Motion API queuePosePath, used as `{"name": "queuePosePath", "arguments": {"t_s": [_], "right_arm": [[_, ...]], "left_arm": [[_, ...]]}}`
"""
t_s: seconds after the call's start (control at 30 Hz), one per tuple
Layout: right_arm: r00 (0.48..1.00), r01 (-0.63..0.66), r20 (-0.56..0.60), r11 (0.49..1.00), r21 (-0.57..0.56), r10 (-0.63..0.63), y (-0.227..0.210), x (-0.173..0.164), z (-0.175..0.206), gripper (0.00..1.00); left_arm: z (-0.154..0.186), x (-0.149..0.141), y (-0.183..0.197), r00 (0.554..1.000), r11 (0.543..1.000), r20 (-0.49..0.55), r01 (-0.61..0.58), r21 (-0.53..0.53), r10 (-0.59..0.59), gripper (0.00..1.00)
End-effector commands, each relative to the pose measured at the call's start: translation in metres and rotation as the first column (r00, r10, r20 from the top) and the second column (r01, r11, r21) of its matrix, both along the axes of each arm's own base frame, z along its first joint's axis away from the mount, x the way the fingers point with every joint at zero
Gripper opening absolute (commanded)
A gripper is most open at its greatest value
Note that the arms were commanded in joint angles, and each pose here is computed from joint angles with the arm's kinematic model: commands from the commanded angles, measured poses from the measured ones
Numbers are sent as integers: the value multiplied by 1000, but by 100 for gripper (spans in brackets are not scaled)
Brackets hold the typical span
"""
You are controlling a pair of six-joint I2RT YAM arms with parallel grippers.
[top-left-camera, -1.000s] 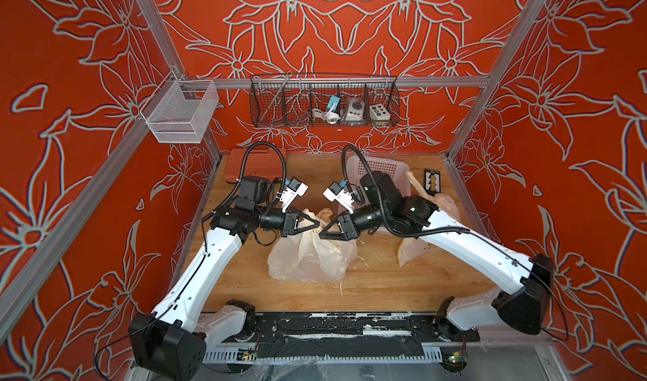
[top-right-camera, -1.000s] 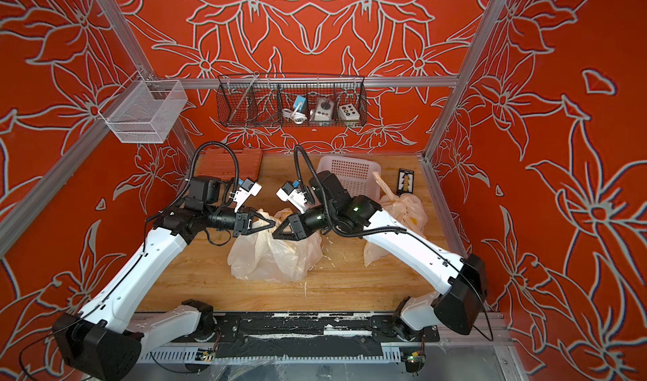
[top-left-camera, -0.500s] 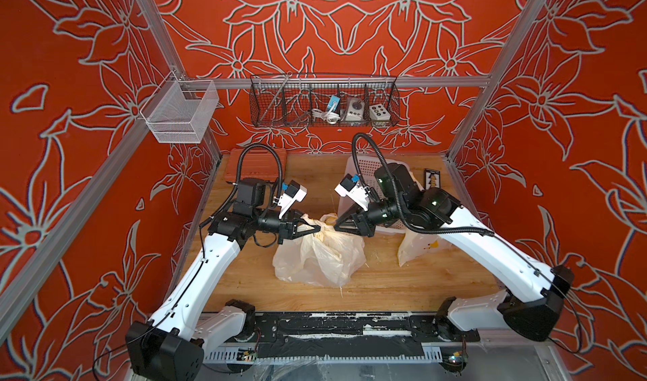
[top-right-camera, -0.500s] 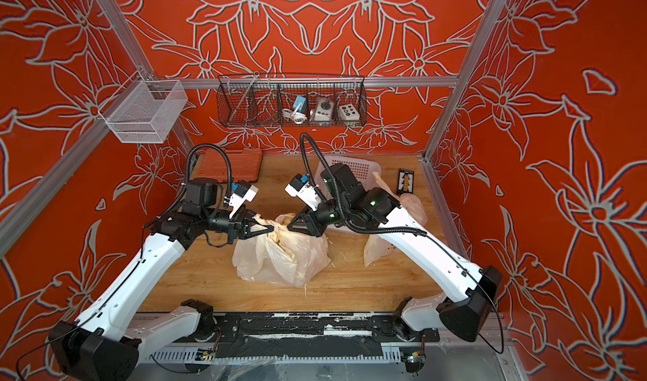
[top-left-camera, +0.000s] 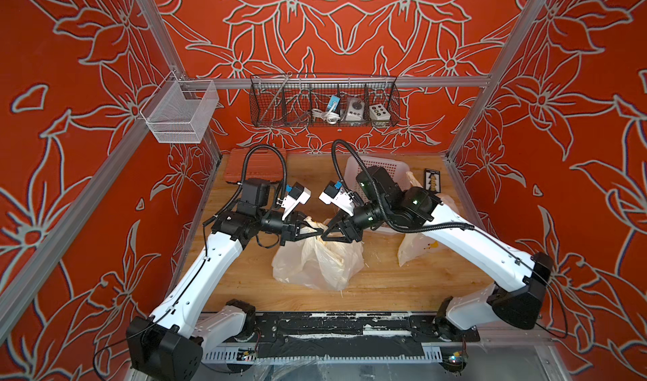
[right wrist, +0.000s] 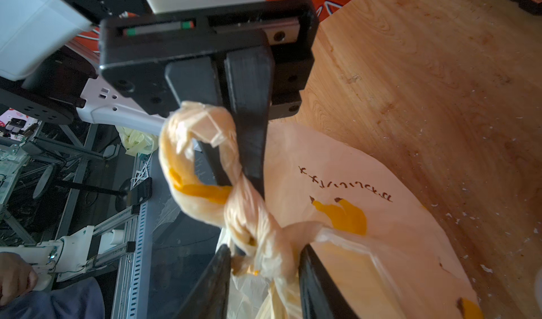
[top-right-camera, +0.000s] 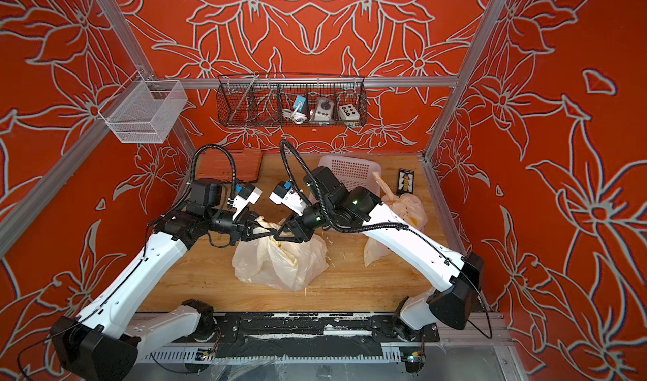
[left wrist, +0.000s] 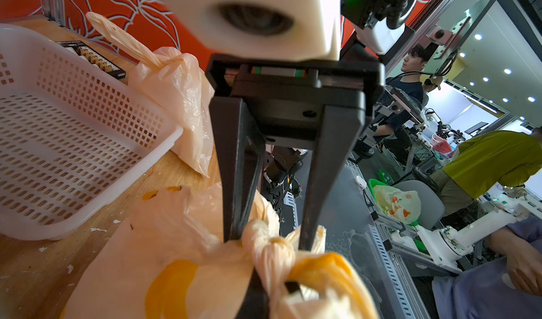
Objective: Place the peach into a plastic bag & tie a knot
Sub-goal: Cross the plastic bag at the center of the board.
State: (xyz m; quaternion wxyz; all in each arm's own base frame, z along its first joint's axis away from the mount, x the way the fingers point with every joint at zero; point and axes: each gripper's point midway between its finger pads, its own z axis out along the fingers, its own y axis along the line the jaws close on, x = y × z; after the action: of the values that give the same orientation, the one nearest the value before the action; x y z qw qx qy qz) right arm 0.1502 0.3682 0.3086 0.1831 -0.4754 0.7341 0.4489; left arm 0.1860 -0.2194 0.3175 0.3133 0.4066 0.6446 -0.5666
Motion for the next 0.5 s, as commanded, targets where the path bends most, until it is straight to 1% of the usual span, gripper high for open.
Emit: {"name": "queuePosePath", "arguments": {"t_s": [0.0, 0.23, 0.33, 0.37, 0.43, 0.47], "right_arm": [[999, -42, 9, 999, -10, 42, 3, -7, -1, 40], [998, -61, 6, 998, -16, 61, 12, -5, -11, 37], [999, -52, 4, 998, -28, 52, 18, -1, -17, 27], [999, -35, 12, 999, -38, 36, 20, 2, -20, 22], [999, 13, 33, 999, -52, -12, 20, 11, -25, 8], [998, 43, 50, 997, -64, -40, 18, 16, -29, 4]], "left_arm": [[13, -5, -1, 998, 999, 54, 34, -25, -33, 0], [10, -6, -5, 998, 998, 47, 50, -23, -49, 0], [10, -2, -7, 998, 999, 42, 39, -17, -38, 0], [10, 1, -8, 999, 1000, 32, 24, -14, -23, 0], [9, 5, -8, 1000, 1000, 9, 0, -7, 0, 0], [8, 5, -8, 1000, 1000, -1, -8, -3, 8, 0]]}}
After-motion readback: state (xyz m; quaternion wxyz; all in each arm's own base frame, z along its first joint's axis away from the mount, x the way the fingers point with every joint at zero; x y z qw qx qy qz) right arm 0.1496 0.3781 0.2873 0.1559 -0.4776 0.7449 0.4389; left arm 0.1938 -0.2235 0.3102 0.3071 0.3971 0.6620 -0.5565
